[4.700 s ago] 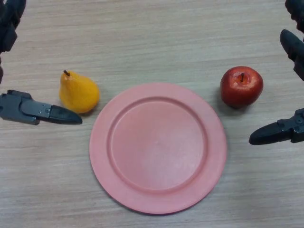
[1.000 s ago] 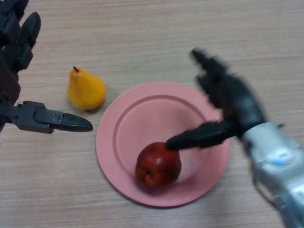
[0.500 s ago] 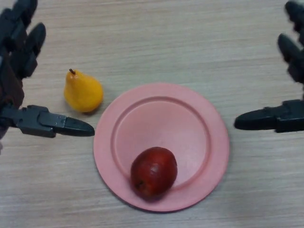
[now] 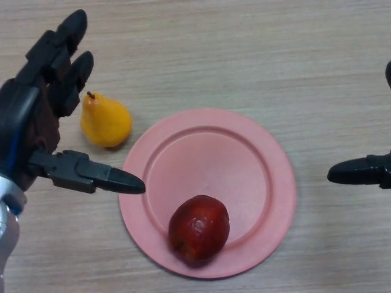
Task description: Pick up the red apple and place it on the plate
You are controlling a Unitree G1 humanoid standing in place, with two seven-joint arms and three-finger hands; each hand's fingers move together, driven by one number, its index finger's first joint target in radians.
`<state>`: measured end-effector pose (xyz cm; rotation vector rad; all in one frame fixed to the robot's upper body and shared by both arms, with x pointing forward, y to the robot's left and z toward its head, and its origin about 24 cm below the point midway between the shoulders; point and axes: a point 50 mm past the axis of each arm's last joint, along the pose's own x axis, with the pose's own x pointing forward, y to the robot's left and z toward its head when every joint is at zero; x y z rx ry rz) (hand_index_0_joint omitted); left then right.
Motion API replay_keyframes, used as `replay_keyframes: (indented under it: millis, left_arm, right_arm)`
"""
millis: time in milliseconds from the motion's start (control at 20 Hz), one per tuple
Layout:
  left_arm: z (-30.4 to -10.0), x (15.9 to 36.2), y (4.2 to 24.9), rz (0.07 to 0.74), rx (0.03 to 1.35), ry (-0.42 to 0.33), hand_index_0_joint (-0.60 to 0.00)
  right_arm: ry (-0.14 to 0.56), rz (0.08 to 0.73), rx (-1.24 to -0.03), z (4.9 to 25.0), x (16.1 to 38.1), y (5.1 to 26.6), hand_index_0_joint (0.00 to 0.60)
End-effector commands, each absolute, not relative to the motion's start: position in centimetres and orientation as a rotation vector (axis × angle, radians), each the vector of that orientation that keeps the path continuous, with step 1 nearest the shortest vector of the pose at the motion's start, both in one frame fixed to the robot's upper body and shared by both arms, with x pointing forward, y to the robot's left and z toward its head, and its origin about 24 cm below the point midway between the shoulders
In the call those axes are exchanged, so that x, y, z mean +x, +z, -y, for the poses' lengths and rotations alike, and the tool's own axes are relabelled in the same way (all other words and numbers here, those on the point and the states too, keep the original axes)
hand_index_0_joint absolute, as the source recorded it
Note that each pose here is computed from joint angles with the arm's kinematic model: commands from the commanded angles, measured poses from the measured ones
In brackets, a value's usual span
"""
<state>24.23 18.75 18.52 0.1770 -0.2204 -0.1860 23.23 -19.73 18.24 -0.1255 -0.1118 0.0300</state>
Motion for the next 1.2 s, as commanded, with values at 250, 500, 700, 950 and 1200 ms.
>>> replay_keyframes:
  millis: [250, 500, 700, 950, 1200]
  left_arm:
    - [-18.2, 23.4, 21.1, 0.415, 0.274, -0.11, 0.0]
    - [-17.6, 23.5, 21.7, 0.425, 0.301, -0.111, 0.0]
    - [-17.5, 23.5, 21.7, 0.47, 0.349, -0.045, 0.0]
    - [-17.7, 23.2, 22.2, 0.507, 0.409, -0.029, 0.0]
    - [-18.1, 23.3, 21.4, 0.471, 0.352, -0.049, 0.0]
  right_arm:
    - [0.027, 0.323, -0.108, 21.5, 21.5, 21.7, 0.0]
    - [0.081, 0.27, -0.124, 22.7, 21.3, 22.0, 0.0]
    - [0.121, 0.272, -0.114, 22.9, 20.3, 22.3, 0.0]
    - [0.099, 0.265, -0.116, 23.7, 20.4, 22.6, 0.0]
    - [0.111, 0.283, -0.136, 23.6, 20.4, 22.5, 0.0]
